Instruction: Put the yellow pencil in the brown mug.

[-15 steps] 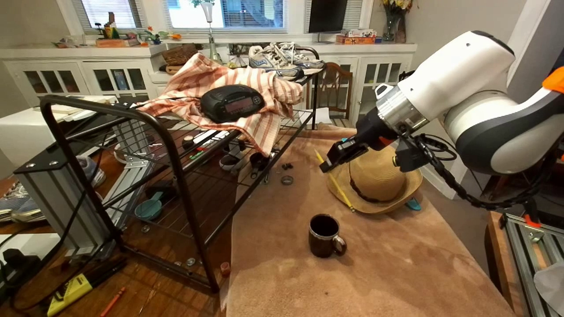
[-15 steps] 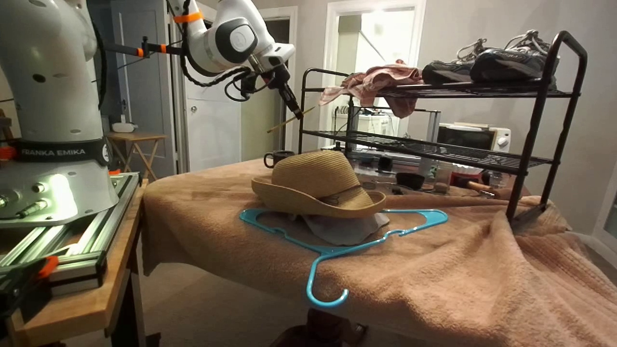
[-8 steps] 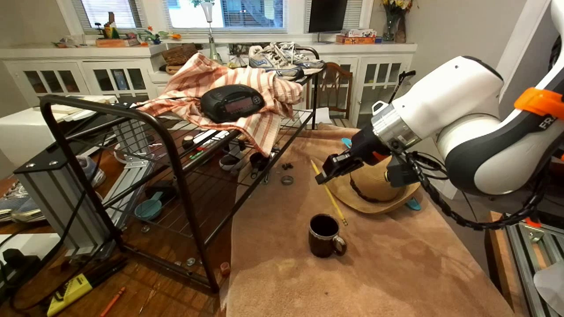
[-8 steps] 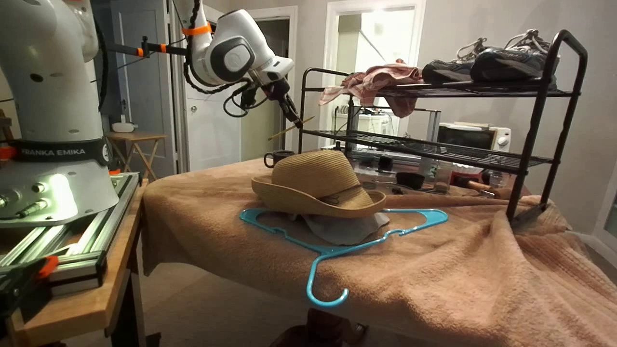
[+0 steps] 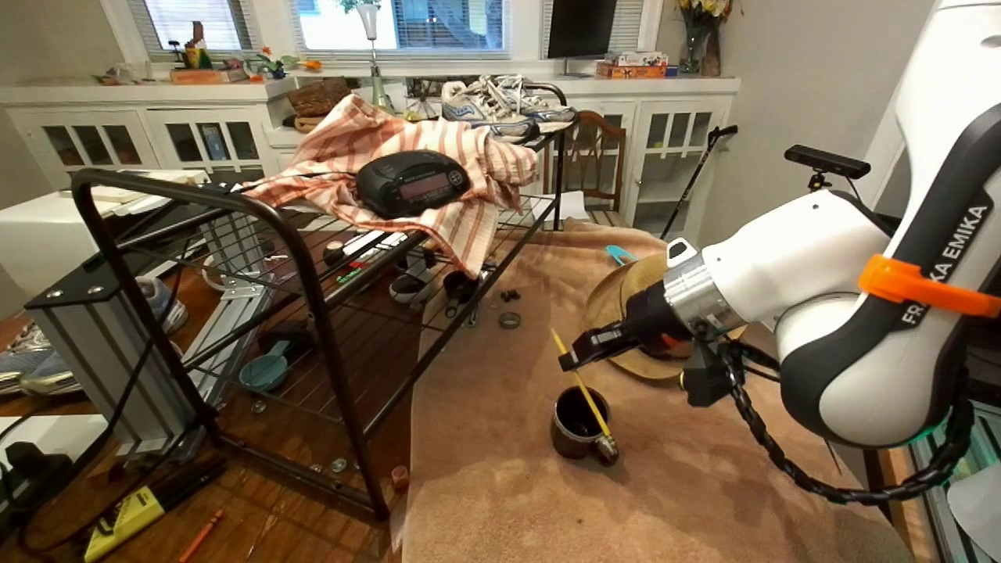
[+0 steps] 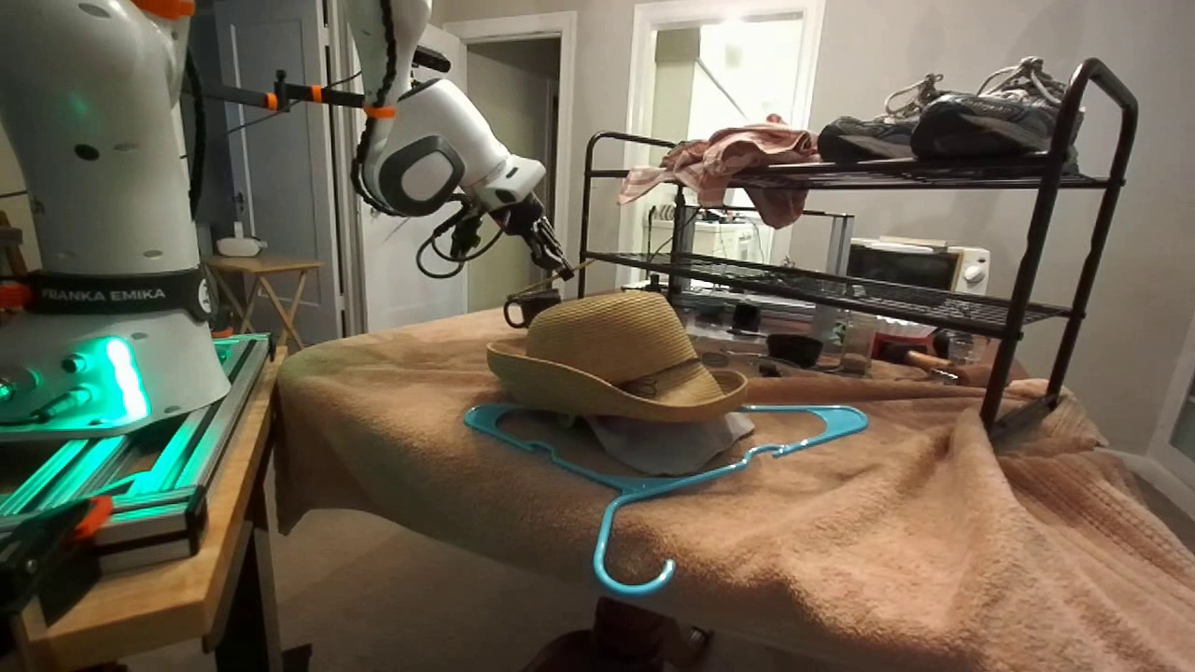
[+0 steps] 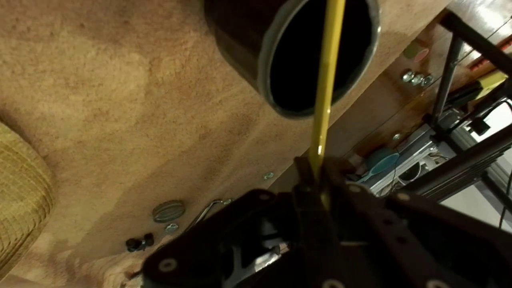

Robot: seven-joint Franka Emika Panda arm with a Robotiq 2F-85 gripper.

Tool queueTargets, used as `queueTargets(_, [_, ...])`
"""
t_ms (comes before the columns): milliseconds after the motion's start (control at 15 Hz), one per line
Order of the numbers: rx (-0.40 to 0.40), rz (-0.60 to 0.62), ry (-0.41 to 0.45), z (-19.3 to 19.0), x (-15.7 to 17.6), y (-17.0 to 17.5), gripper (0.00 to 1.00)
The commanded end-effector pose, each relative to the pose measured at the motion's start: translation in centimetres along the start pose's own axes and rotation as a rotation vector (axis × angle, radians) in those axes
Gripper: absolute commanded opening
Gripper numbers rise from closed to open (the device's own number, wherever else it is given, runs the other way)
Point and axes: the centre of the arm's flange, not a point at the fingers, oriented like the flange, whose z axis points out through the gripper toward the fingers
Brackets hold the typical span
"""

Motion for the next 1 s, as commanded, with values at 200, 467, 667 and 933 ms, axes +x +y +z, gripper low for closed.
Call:
queueTargets(200, [-0.007, 0.002, -0.004, 1.0, -2.2, -0.5, 0.02])
queueTargets(467, [0.006, 0.011, 0.027, 0.2, -1.4, -1.0, 0.02])
queueTargets(667, [0.005, 0.040, 0.045, -0.5, -0.1, -1.1, 0.02])
queueTargets(933, [0.012, 0.053, 0.077, -1.8, 2.8, -1.5, 0.02])
